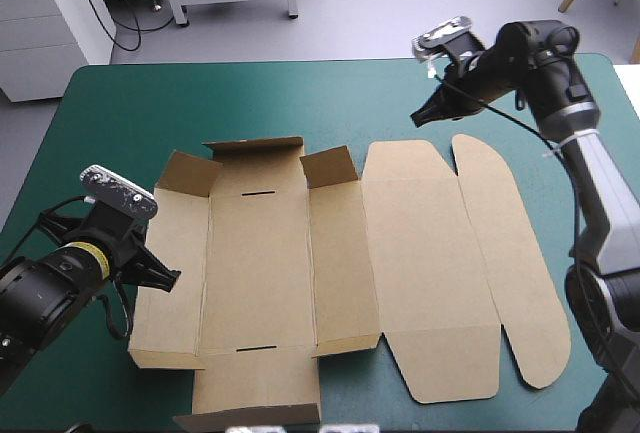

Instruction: Fold the box

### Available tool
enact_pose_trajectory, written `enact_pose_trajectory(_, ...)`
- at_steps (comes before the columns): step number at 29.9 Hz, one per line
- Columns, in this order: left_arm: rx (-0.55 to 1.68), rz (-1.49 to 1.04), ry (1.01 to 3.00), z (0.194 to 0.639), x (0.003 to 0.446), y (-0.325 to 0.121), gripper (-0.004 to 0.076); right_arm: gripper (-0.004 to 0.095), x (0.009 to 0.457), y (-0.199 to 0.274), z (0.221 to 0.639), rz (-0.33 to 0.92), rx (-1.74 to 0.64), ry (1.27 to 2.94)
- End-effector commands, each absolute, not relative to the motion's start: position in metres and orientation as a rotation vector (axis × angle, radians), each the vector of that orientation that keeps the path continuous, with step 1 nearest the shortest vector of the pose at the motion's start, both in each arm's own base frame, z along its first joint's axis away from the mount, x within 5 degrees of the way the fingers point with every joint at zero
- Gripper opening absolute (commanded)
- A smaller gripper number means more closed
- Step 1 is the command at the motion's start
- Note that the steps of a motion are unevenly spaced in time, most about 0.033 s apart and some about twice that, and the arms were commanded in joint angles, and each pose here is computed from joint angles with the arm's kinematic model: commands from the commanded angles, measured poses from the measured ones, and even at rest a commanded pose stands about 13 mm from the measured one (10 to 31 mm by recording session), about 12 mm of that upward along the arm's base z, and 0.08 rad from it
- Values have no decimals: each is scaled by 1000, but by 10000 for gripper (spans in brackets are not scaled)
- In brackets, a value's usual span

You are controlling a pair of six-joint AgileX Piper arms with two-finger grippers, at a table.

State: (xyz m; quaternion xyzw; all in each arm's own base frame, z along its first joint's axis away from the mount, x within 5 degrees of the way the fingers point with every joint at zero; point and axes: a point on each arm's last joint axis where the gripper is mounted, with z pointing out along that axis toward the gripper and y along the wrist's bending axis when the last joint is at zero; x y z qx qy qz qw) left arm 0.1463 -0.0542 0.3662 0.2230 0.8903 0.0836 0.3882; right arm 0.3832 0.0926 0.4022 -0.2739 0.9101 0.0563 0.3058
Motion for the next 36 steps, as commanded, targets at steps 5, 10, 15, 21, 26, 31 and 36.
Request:
enact_pose_trajectory(5,545,214,2214,379,146,-53,-10,-19,327,33,440,102,-466,2377)
enact_pose_trajectory(10,545,216,2218,379,146,-53,-10,-19,279,13,418,75,-446,2458)
enact_pose_trajectory(15,545,216,2218,379,146,-53,-10,-19,229,9,404,58,-421,2437)
enact_pose_trajectory(21,542,189,2229,378,145,-54,-10,-19,179,13,387,95,-403,2412)
enact_pose_trajectory(26,541,178,2233,378,145,-55,-10,-19,150,14,376,102,-387,2398)
enact_pose_trajectory(31,532,176,2229,378,145,-55,-10,-19,138,14,369,117,-343,2401)
enact_pose_trajectory(36,463,128,2177,383,148,-57,-10,-19,137,14,363,119,-341,2411)
